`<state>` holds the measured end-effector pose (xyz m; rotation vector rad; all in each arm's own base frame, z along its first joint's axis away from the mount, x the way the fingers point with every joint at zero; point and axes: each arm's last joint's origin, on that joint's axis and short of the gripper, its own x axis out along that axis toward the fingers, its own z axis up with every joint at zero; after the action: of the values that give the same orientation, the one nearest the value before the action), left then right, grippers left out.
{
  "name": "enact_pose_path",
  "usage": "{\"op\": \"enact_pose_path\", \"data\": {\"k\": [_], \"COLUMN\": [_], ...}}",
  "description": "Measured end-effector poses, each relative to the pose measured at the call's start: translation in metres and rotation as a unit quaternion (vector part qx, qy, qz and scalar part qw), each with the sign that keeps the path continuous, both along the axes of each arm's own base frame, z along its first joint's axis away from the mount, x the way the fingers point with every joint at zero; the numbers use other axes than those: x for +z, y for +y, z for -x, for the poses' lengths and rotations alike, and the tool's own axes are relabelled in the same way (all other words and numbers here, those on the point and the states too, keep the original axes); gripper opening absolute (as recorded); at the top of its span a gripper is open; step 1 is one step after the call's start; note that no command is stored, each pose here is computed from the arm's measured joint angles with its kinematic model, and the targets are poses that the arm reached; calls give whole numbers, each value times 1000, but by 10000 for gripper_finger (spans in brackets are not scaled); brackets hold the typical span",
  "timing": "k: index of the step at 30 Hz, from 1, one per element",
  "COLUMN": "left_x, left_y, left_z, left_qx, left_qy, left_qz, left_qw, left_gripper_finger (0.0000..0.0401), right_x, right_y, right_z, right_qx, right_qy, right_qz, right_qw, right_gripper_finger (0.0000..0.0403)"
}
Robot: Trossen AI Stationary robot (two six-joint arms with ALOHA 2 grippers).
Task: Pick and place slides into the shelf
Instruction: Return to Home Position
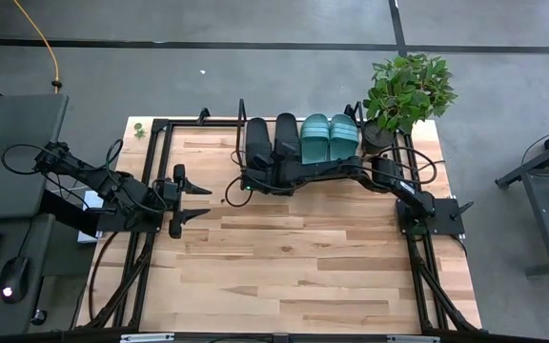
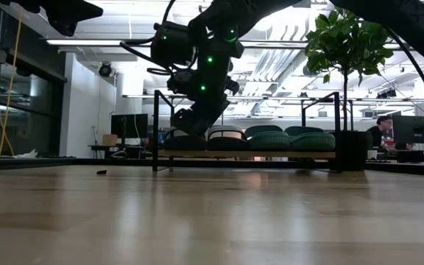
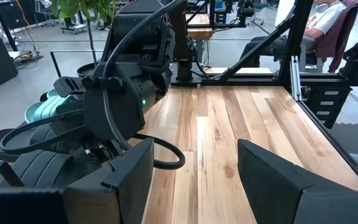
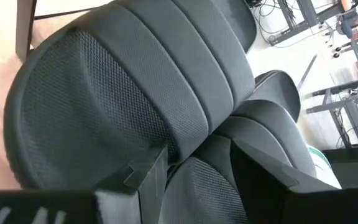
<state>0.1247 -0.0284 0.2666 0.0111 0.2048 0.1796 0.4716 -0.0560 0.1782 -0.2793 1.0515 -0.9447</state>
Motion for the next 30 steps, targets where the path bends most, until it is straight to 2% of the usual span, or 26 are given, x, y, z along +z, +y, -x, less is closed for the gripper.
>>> {"op": "enact_pose_path", "data": {"k": [4,8,12,20,24,30], "left_x": [0,0,0,0,0,1], "left_y": [0,0,0,0,0,1], "left_z": [0,0,0,0,0,2], "left_qx": [0,0,0,0,1,6], "left_qy": [1,1,1,1,0,-9], "left_qz": [0,-1,-1,0,7,31], "left_qw": [1000,1000,1000,1000,1000,999], "left_gripper_finger": [215,215,215,215,215,215], "right_x": [0,3,19,61,79,92], "right_y": [2,8,14,45,60,77], "right_z": [0,-5,-12,-26,-32,-34], "right_qx": [5,30,61,159,189,211], "right_qy": [-1,-12,-37,-92,-132,-156], "right_qz": [-8,-51,-92,-187,-189,-187], "right_qw": [1000,998,993,965,955,947], "right_gripper_finger": [165,165,165,165,165,165]}}
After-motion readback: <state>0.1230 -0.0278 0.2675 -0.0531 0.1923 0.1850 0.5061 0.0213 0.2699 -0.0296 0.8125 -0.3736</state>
